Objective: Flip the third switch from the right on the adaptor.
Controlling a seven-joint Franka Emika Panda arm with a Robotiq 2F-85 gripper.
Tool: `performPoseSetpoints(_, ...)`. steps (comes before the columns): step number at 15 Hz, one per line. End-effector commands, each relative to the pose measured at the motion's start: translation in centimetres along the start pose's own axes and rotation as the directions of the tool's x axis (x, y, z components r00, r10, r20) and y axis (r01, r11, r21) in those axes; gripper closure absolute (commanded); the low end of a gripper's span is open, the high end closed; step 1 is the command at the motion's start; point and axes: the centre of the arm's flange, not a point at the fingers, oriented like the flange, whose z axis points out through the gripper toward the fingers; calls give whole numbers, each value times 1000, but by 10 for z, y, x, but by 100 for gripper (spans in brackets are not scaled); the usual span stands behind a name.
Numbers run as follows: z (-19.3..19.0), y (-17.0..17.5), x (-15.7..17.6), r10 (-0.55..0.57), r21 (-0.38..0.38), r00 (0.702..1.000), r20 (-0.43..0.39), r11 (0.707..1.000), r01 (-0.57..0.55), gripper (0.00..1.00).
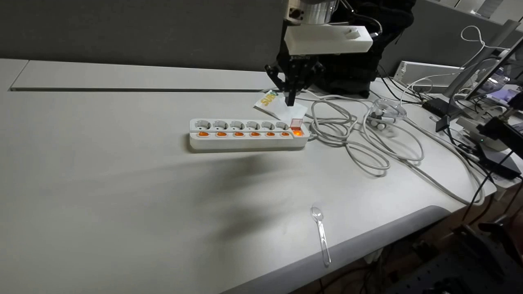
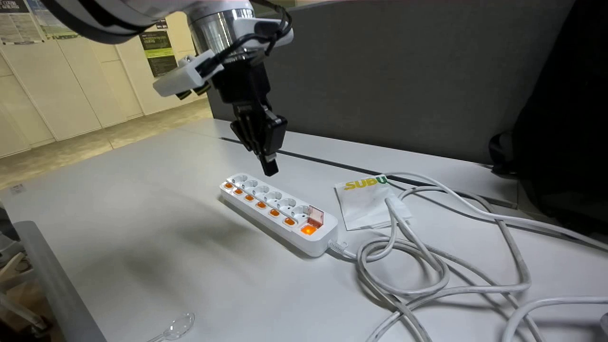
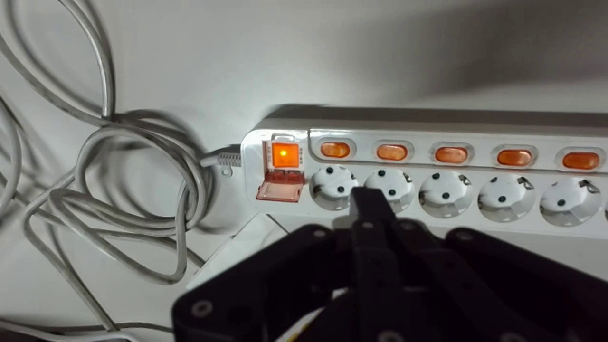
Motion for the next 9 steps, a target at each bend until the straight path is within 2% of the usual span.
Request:
performPoseSetpoints(1, 2, 0, 0, -2, -1, 1000, 3, 1000, 2, 99)
performPoseSetpoints(4, 1, -2, -1, -6, -1, 1000, 1, 1000, 6, 100)
performPoseSetpoints(9, 23, -20, -3, -14, -13, 1000, -4, 1000, 14, 100)
